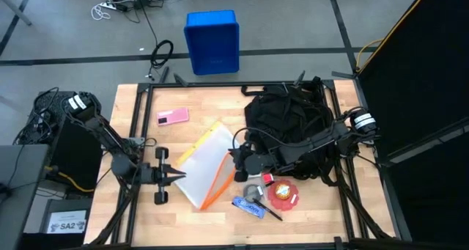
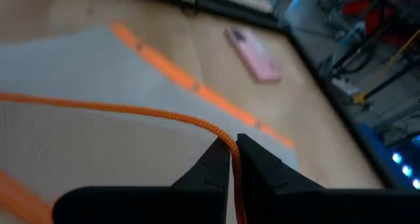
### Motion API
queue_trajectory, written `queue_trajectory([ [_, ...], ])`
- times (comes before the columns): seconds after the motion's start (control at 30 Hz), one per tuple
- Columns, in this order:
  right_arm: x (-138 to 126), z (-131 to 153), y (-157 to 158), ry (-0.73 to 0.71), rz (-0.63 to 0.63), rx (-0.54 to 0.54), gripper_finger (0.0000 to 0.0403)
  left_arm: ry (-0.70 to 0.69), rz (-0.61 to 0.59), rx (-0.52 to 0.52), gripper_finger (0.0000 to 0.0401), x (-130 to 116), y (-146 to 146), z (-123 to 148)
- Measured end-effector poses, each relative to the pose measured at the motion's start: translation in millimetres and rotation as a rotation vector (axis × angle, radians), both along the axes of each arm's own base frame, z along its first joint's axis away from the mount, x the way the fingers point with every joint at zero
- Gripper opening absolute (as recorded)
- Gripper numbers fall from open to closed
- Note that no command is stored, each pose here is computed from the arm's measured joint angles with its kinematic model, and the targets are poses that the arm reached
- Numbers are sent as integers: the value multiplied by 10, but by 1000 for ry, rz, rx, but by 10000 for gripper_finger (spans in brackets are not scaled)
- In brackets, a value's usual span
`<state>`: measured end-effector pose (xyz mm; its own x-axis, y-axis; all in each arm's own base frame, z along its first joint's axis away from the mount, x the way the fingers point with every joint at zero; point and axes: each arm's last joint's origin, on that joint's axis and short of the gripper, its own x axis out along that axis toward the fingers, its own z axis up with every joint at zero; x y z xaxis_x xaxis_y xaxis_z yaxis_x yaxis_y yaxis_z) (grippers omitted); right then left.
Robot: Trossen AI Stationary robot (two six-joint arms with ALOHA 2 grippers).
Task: Unpack backpack
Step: Prepare the zip bag to put the objects
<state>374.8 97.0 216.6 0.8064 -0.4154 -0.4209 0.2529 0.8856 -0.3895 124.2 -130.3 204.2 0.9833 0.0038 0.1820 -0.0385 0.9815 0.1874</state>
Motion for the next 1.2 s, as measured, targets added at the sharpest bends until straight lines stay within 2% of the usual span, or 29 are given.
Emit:
queue_trajectory([
  [0.13, 91, 252, 23, -21, 2, -47, 0, 62, 49, 91, 1, 123, -155, 182],
  [0.27, 174, 539, 22, -45, 3, -62, 0, 193, 121, 182, 12, 246, -301, 358],
  [0.47, 240, 911, -60, -54, -38, -88, 0, 349, 122, 137, 65, 329, -428, 608],
  [0.57, 268, 1084, -110, -82, -50, -88, 0, 405, 101, 127, 102, 365, -498, 621],
  [0.73, 284, 1294, -165, -105, -56, -93, 0, 476, 93, 178, 165, 476, -659, 359],
  [0.87, 286, 1398, -167, -119, -46, -104, 0, 516, 134, 227, 198, 569, -773, 94],
  [1.1, 282, 1455, -166, -123, -44, -102, 0, 460, 335, 305, 213, 683, -874, -214],
  [1.2, 284, 1455, -177, -123, -46, -102, 0, 453, 385, 334, 214, 710, -881, -305],
])
